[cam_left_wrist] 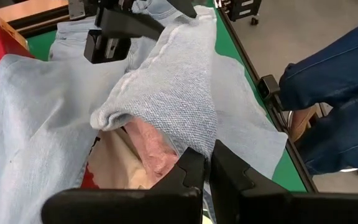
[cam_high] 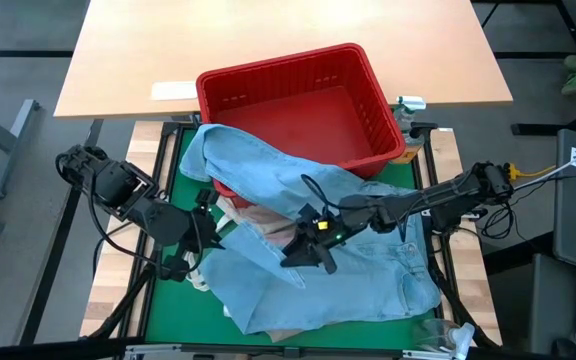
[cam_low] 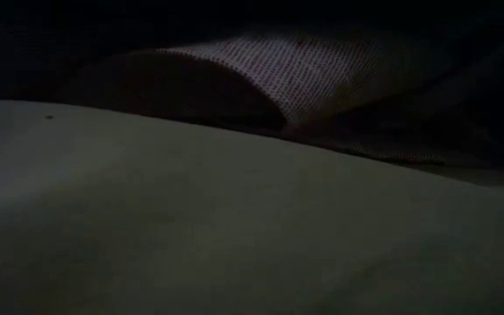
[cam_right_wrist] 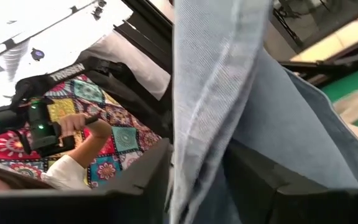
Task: Fold laundry
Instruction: Fold the blue jeans
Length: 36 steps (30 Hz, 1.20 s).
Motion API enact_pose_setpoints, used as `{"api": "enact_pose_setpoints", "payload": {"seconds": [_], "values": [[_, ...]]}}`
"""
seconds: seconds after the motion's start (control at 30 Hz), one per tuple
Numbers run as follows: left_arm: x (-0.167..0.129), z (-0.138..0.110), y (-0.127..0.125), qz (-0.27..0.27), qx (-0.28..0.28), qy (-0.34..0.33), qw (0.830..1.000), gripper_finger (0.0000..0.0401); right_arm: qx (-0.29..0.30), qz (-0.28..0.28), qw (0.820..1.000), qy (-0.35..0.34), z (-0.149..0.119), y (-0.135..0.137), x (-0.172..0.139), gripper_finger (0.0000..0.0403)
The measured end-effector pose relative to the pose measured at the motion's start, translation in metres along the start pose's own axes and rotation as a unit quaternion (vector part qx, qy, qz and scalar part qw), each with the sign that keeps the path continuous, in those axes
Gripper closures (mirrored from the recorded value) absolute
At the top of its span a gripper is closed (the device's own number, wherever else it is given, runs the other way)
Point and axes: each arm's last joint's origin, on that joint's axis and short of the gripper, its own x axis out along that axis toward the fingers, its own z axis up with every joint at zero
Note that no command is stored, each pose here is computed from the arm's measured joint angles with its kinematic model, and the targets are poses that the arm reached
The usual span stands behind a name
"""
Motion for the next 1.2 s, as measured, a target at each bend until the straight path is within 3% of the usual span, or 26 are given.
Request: {"api": "enact_pose_setpoints", "payload": {"seconds": [0.17,0.23,0.4,0.53,0.77,0.97,1.07,1.2], "values": [[0.0,0.0,0.0,0.0,0.0,0.0,1.0,0.0396,-0.007,0.017,1.0,-0.015,0.003,0.003,0.0,0.0371],[0.0,0.0,0.0,0.0,0.0,0.0,1.0,0.0396,-0.013,0.029,0.999,-0.026,0.005,0.006,0.0,0.039],[0.0,0.0,0.0,0.001,0.0,0.0,1.0,0.0396,-0.022,0.067,0.997,-0.033,0.008,0.012,-0.001,0.037],[0.0,0.0,0.002,0.033,-0.002,-0.006,0.999,0.0388,-0.028,0.089,0.995,-0.037,0.011,0.016,-0.003,0.0391],[0.003,0.002,0.005,0.077,-0.001,-0.008,0.997,0.0308,-0.04,0.131,0.99,-0.046,0.019,0.029,-0.008,0.0381],[0.027,0.008,0.007,0.092,-0.004,0.02,0.996,0.0251,-0.058,0.177,0.982,-0.032,0.028,0.05,-0.01,0.0395],[0.035,0.008,0.005,0.087,-0.004,0.038,0.995,0.0243,-0.05,0.178,0.983,-0.003,0.021,0.058,-0.009,0.0388],[0.043,0.008,0.0,0.037,-0.011,0.06,0.997,0.0242,-0.024,0.132,0.991,0.03,0.003,0.065,-0.008,0.0392]]}}
